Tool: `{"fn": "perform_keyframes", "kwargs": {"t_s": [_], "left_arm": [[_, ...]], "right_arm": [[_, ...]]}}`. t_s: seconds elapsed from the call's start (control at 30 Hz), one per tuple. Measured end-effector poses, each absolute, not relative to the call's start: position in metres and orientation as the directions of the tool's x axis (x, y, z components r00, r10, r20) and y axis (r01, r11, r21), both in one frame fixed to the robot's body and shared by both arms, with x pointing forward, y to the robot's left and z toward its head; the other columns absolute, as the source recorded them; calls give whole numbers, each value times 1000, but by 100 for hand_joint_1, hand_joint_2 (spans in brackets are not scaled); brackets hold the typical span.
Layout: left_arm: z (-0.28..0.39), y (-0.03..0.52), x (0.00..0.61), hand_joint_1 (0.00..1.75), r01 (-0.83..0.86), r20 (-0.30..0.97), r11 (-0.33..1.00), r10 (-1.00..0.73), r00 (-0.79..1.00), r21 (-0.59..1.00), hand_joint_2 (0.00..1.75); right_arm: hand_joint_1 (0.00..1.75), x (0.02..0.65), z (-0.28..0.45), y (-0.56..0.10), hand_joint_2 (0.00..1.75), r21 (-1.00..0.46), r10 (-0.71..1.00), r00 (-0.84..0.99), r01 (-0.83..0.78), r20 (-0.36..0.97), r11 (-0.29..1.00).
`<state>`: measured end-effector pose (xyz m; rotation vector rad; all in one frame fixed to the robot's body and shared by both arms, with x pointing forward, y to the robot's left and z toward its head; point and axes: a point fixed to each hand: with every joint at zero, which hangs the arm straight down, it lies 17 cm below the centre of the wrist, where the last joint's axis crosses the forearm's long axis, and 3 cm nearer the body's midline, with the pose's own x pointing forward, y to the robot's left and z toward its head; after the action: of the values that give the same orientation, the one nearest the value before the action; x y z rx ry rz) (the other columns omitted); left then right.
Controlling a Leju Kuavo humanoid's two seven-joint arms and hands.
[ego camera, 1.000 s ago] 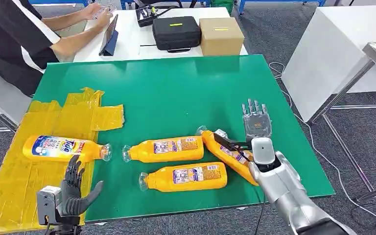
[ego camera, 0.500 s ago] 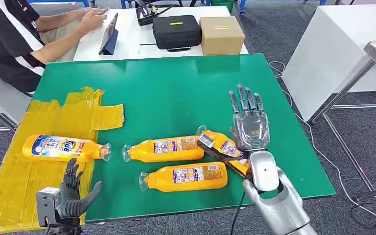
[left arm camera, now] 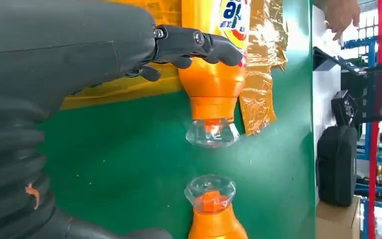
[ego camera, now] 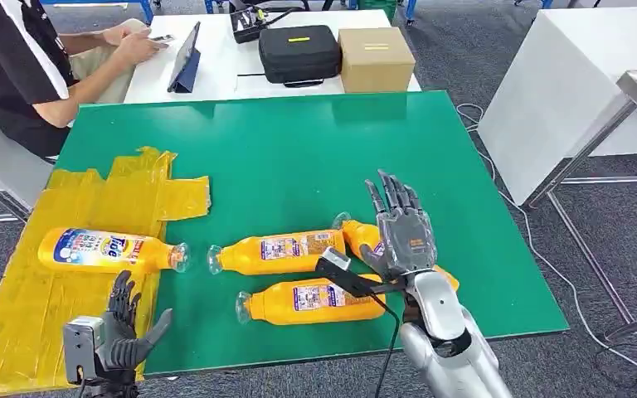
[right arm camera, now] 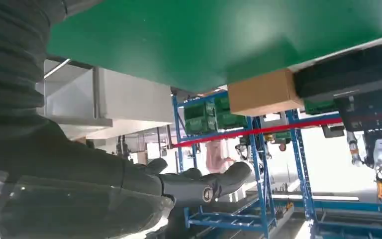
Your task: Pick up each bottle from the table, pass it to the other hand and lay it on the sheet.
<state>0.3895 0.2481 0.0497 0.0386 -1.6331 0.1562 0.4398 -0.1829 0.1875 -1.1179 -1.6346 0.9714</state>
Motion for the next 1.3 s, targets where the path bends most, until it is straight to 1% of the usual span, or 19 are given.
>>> {"fn": "perform_keyframes", "kwargs": {"t_s": [0.3, 0.53, 0.67, 0.87, 1.0, 1.2, 1.3], "left_arm": [[49, 249, 389, 0, -124, 995, 989, 72, -67, -80, 175], [44, 248, 386, 0, -123, 996, 989, 74, -48, -79, 175], [45, 248, 385, 0, -121, 997, 990, 66, -48, -72, 175], [47, 249, 381, 0, -124, 997, 991, 53, -52, -60, 175], [70, 252, 379, 0, -125, 993, 991, 32, -117, -46, 175], [133, 254, 372, 0, -119, 960, 993, -7, -279, -28, 175], [176, 250, 364, 0, -103, 917, 995, -33, -397, -9, 175]], "right_arm": [[0, 439, 183, -181, 175, -932, 953, -178, 230, 244, 282], [0, 436, 150, -197, 175, -964, 973, -100, 149, 207, 220], [0, 437, 131, -220, 175, -981, 990, -15, 130, 141, 142], [0, 436, 99, -249, 175, -995, 994, 76, 65, 76, 71], [0, 434, 80, -265, 175, -999, 992, 121, 11, 44, 43], [0, 429, 65, -281, 175, -999, 987, 162, -25, 17, 22], [0, 429, 59, -286, 175, -999, 986, 167, -40, 8, 15]]}}
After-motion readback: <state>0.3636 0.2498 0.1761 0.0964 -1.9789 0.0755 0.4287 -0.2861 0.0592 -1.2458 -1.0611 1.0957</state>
